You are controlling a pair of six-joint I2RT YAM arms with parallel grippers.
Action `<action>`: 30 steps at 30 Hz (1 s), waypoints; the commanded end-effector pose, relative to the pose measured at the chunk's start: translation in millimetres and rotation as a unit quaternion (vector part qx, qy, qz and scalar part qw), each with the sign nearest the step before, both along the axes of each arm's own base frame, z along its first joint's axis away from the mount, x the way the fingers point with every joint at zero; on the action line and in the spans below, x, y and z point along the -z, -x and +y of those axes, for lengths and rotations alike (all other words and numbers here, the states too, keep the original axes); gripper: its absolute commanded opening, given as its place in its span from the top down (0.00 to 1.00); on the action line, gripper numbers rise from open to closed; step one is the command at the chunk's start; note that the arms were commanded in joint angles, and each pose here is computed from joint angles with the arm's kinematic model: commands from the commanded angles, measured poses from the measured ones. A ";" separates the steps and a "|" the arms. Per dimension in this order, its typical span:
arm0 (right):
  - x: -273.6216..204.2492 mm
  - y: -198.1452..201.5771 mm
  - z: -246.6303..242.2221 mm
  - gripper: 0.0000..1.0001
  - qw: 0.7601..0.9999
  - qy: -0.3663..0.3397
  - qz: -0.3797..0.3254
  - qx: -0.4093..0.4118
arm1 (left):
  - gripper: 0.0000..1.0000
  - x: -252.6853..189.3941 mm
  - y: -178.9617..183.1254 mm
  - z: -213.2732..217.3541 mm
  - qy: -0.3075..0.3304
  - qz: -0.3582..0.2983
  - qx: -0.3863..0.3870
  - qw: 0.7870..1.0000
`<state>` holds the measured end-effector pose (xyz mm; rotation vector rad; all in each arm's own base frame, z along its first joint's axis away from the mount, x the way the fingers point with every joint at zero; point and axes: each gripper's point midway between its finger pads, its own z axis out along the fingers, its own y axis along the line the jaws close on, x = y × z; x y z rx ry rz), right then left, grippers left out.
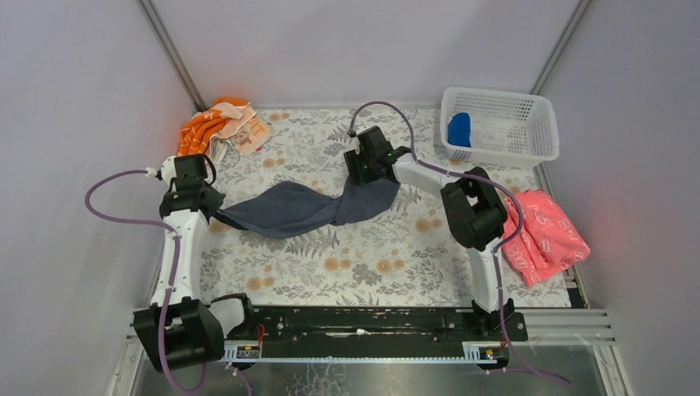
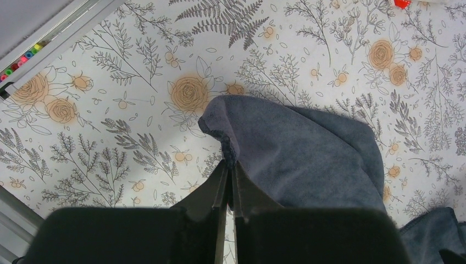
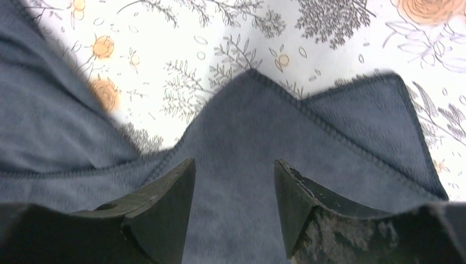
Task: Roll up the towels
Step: Flatten out the towel at the center of the board.
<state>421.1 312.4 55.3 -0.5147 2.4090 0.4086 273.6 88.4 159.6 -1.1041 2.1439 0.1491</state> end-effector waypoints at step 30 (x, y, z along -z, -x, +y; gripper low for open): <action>-81.5 -15.1 -4.7 1.00 0.990 0.046 -0.133 0.026 | 0.97 -3.5 -8.2 5.9 -0.005 -0.020 0.002 1.000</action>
